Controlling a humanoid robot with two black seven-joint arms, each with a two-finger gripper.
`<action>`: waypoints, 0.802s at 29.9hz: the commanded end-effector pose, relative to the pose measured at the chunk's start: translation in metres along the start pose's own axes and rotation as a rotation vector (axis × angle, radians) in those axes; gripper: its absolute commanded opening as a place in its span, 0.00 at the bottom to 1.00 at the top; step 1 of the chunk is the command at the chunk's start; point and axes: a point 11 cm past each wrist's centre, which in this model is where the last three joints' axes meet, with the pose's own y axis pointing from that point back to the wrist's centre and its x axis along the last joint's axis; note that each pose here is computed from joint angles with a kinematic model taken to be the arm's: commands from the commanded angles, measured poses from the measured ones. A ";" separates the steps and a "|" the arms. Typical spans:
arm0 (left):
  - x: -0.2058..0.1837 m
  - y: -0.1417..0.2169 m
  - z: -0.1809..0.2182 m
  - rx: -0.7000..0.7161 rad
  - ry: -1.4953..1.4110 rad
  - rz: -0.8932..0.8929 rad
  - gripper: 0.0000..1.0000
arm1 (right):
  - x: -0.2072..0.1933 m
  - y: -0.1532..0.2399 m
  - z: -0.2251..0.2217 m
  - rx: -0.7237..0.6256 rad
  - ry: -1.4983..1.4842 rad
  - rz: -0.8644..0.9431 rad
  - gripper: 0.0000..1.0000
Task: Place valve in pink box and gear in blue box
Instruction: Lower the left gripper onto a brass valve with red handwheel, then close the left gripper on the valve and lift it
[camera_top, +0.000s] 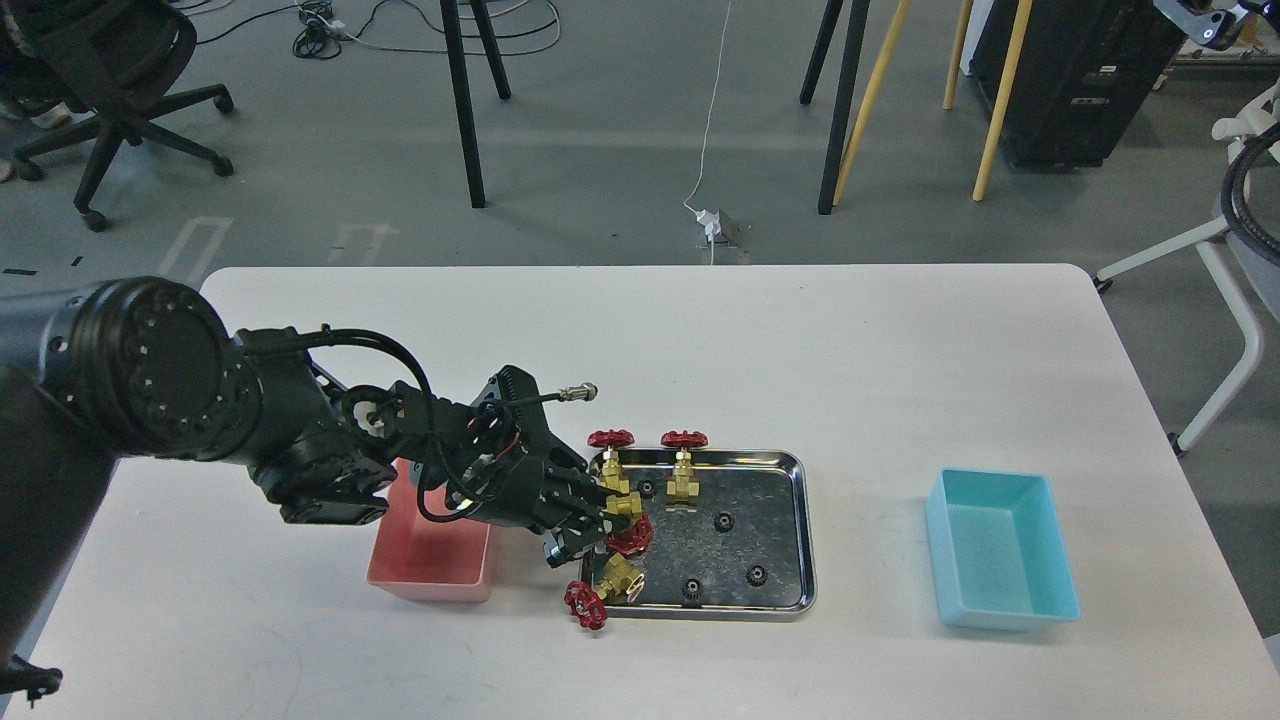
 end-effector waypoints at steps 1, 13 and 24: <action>-0.001 0.005 0.000 0.002 0.006 0.015 0.11 | 0.001 0.001 0.001 -0.002 -0.002 0.003 1.00; 0.032 0.059 0.007 -0.002 0.057 0.048 0.10 | 0.002 0.002 0.002 -0.003 -0.002 0.005 1.00; 0.004 0.150 -0.038 0.197 0.122 0.071 0.11 | 0.004 0.003 0.004 -0.005 -0.005 0.009 1.00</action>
